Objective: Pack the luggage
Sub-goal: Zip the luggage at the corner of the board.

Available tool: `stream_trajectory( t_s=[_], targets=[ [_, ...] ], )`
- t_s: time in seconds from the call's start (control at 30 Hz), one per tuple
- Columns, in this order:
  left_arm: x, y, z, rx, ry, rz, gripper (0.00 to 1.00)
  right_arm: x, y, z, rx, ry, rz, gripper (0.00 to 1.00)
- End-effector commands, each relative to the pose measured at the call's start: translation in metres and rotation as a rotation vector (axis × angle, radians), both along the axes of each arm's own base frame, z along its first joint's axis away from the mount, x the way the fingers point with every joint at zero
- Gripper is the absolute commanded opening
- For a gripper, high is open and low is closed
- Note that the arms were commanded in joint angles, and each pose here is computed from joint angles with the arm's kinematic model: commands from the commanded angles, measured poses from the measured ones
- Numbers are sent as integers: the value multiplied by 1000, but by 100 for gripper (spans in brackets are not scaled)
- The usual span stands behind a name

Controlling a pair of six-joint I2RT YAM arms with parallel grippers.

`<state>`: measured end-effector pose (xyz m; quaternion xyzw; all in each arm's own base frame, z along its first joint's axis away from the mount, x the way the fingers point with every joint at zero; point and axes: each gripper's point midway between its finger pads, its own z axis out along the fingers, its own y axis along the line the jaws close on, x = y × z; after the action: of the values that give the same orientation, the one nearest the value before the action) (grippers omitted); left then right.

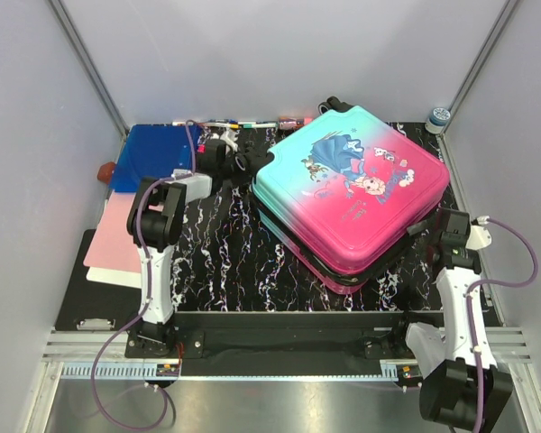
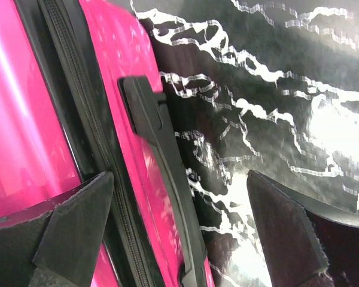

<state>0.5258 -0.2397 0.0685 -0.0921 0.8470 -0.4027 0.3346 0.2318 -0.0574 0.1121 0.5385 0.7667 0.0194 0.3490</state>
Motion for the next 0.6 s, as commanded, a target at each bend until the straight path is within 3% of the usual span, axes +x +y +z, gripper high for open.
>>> stream_trajectory(
  t_s=[0.0,0.43,0.57],
  targets=[
    [-17,-21,51,-172,-167,-88,99,39,2,-1,-10,-66,100,99],
    [-99,-53,76,-375,-274,-165,99,131,45,-12,116,-144,502,89],
    [-128,-63,80,-413,-292,-188,99,155,82,-17,126,-133,676,85]
  ],
)
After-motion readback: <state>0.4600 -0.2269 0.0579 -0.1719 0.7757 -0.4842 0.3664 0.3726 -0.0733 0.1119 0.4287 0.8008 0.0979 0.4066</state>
